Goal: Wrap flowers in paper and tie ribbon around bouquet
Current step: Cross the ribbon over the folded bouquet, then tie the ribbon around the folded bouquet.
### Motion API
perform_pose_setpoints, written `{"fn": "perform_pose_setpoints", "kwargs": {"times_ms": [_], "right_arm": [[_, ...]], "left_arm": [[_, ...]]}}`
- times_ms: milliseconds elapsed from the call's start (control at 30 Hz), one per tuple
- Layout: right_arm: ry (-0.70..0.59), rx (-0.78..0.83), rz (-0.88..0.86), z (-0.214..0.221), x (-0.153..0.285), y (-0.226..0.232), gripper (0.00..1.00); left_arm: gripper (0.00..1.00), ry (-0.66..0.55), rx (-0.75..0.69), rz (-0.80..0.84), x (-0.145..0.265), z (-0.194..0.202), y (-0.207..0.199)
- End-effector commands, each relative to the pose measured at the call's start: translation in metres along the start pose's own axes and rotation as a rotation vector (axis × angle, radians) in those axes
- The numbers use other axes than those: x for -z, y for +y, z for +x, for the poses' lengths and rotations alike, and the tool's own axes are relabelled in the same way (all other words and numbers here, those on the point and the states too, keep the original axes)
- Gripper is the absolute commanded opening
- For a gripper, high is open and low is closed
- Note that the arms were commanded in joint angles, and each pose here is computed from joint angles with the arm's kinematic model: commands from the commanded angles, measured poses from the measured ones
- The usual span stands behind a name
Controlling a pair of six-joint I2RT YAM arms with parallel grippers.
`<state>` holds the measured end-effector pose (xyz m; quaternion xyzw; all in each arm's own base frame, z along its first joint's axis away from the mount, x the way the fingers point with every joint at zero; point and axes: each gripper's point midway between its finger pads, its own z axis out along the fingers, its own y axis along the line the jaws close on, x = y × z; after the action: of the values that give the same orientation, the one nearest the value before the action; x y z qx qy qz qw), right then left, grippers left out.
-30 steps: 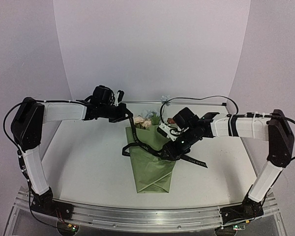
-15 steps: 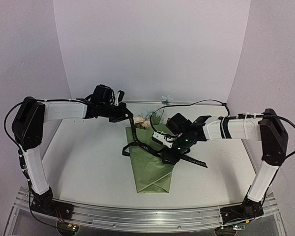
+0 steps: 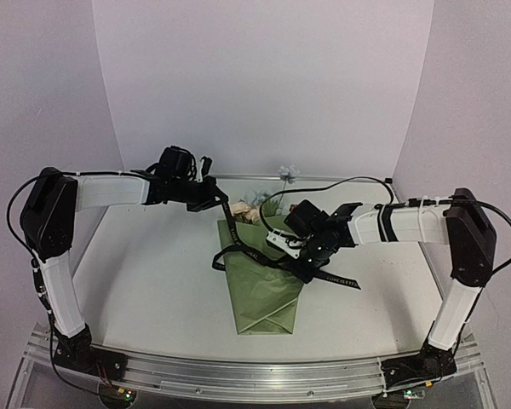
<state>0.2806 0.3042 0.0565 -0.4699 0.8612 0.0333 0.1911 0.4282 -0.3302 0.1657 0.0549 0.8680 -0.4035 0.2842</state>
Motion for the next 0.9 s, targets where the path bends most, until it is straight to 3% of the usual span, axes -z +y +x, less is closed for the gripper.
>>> {"fn": "perform_pose_setpoints", "kwargs": {"times_ms": [0, 367, 867], "right_arm": [[-0.044, -0.03, 0.098, -0.013, 0.024, -0.017, 0.0], [-0.027, -0.097, 0.149, 0.003, 0.039, -0.033, 0.0], [0.058, -0.248, 0.163, 0.052, 0.039, -0.048, 0.0]], "left_arm": [[0.0, -0.046, 0.026, -0.023, 0.018, -0.01, 0.001], [0.0, -0.098, 0.099, -0.127, 0.055, 0.007, 0.026], [0.0, -0.219, 0.306, -0.393, 0.118, 0.041, 0.106]]}}
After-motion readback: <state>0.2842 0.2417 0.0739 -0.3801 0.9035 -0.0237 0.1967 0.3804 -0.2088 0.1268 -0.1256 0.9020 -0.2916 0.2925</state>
